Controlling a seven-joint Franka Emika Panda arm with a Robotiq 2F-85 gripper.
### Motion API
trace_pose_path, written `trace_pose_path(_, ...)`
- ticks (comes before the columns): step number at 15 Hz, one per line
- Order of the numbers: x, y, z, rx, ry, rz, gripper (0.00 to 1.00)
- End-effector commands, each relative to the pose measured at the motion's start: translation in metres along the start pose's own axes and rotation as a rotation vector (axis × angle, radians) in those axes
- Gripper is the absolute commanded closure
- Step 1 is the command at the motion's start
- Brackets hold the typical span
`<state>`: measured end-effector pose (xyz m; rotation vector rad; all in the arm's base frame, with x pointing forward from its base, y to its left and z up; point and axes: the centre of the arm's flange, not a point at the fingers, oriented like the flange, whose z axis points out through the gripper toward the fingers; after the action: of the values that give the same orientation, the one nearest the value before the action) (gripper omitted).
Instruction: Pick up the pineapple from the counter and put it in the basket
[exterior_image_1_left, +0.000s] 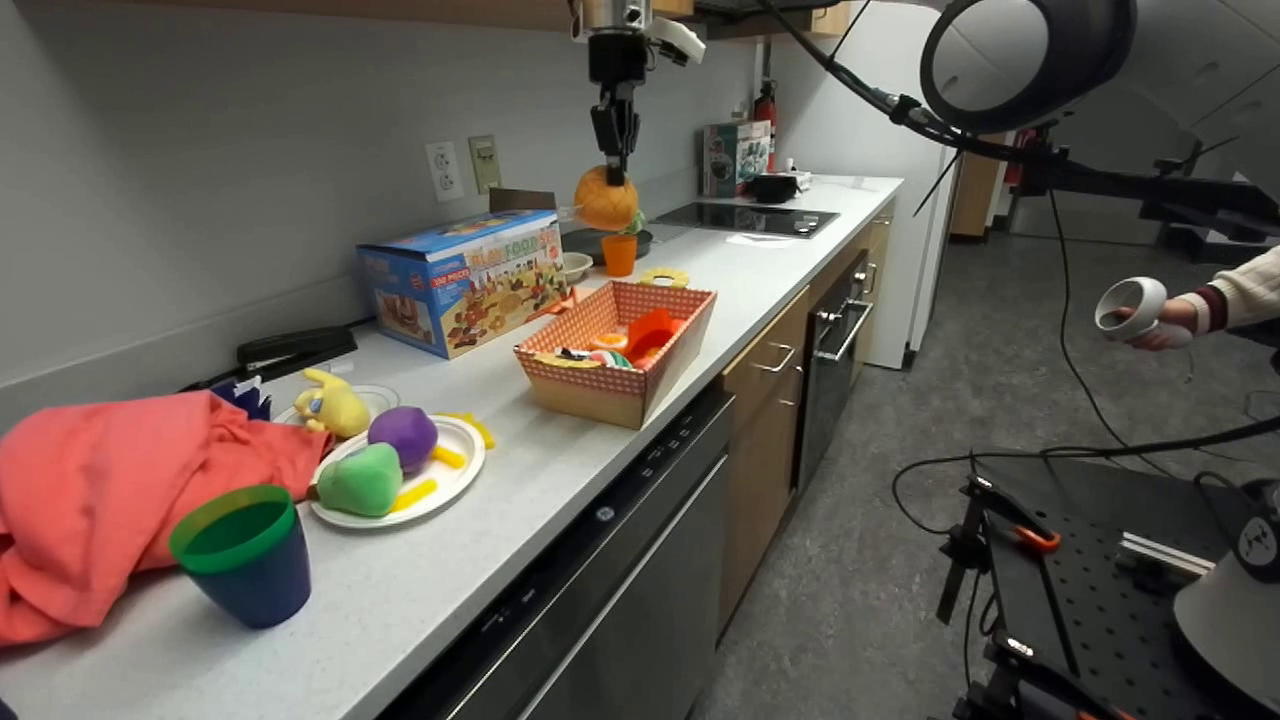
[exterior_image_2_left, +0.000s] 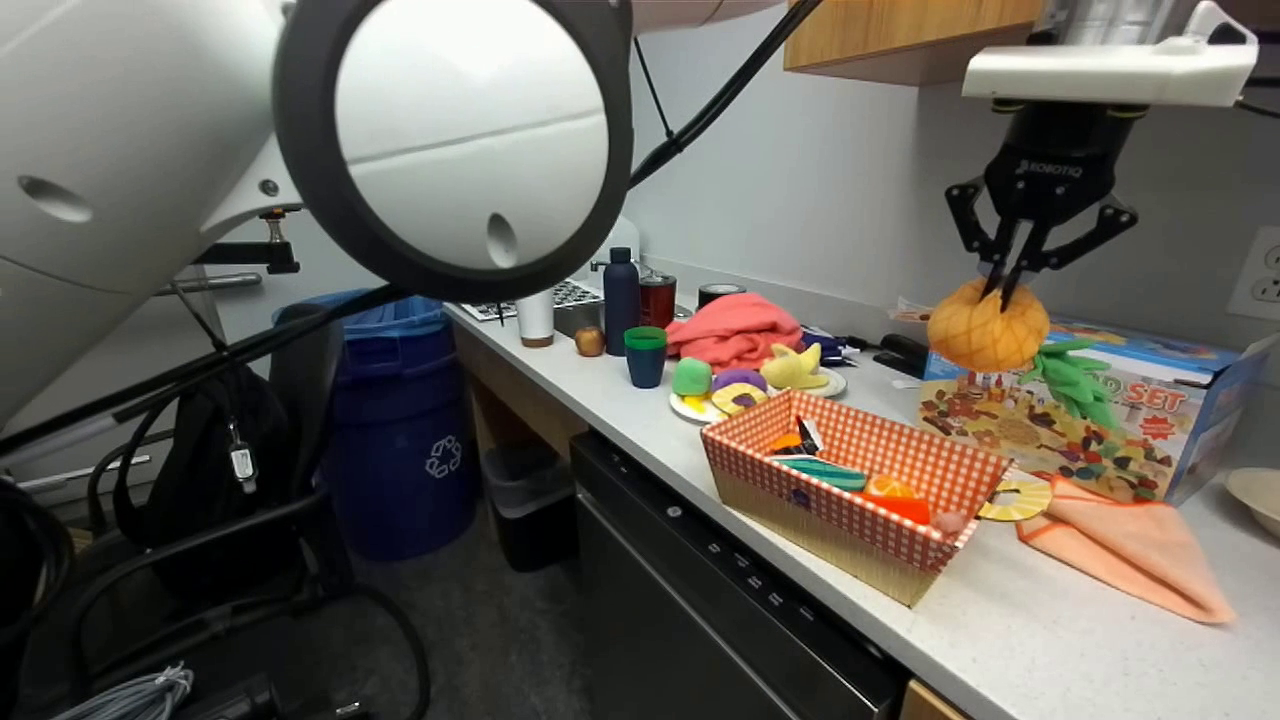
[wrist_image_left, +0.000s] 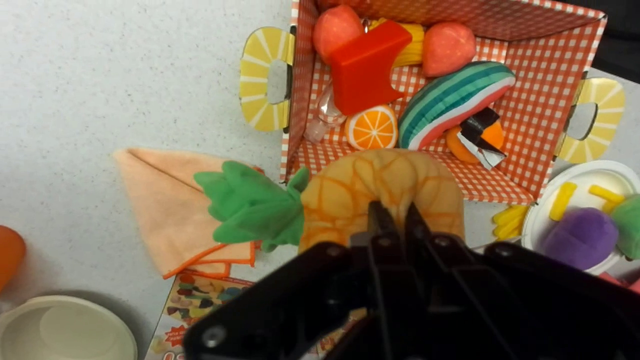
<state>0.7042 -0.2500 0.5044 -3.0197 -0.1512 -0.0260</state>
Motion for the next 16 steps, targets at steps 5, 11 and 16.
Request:
trace_pose_path(5, -0.033, -0.047, 0.049, -0.031, -0.083, -0.121, 0.98)
trace_pose_path(11, -0.038, -0.070, 0.074, -0.021, -0.118, -0.191, 0.98)
trace_pose_path(16, -0.041, -0.063, 0.086, -0.017, -0.139, -0.200, 0.98)
